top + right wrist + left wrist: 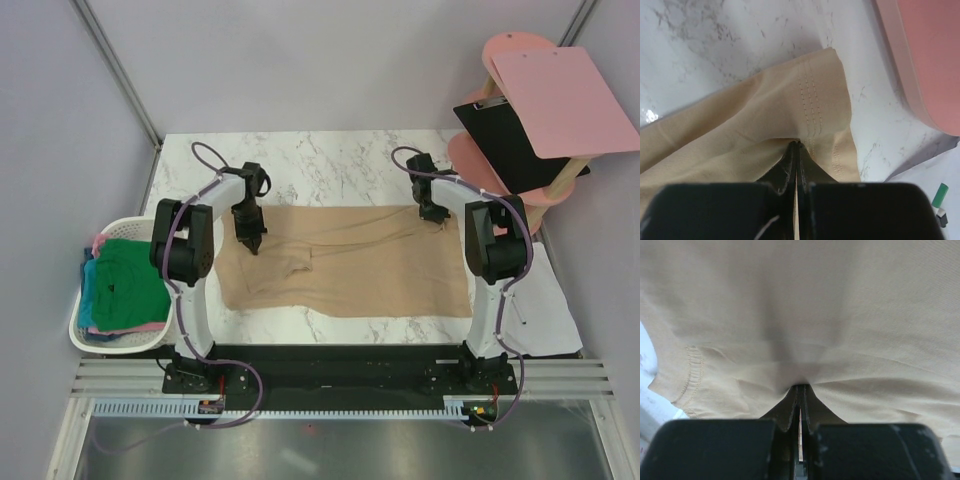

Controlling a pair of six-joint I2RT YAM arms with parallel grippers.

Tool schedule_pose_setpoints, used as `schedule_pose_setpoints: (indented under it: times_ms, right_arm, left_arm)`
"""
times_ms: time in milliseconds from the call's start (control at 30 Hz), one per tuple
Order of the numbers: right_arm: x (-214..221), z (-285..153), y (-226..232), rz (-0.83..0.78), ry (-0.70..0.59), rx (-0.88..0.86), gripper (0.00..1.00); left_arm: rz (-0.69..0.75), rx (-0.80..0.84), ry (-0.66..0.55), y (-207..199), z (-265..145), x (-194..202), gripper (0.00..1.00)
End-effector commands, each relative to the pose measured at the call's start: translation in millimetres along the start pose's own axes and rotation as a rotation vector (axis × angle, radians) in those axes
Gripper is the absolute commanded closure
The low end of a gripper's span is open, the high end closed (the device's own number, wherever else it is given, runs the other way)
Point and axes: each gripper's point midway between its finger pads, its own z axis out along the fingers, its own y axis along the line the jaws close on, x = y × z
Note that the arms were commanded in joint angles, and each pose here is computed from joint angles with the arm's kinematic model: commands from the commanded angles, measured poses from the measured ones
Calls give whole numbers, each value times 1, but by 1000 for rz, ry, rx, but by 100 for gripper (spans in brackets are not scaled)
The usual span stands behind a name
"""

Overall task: Fold and stack the t-shirts
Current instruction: Fold the flattened tshirt in 1/3 of the way

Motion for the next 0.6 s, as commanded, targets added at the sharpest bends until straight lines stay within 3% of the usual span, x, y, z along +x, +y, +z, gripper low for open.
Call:
schedule_pose_setpoints:
  times_ms: [0,367,567]
  right_arm:
    - [1,22,-32,-58,29,200,100]
    - [-28,53,-1,-116,20,181,99]
    - [-72,34,7,-80,-86,137,89]
  left_arm:
    - [-23,-88,-127,31,15,-55,98]
    - [-33,-73,-119,27,20,-102,98]
    - [-46,-45,-147,24,7,-106,98]
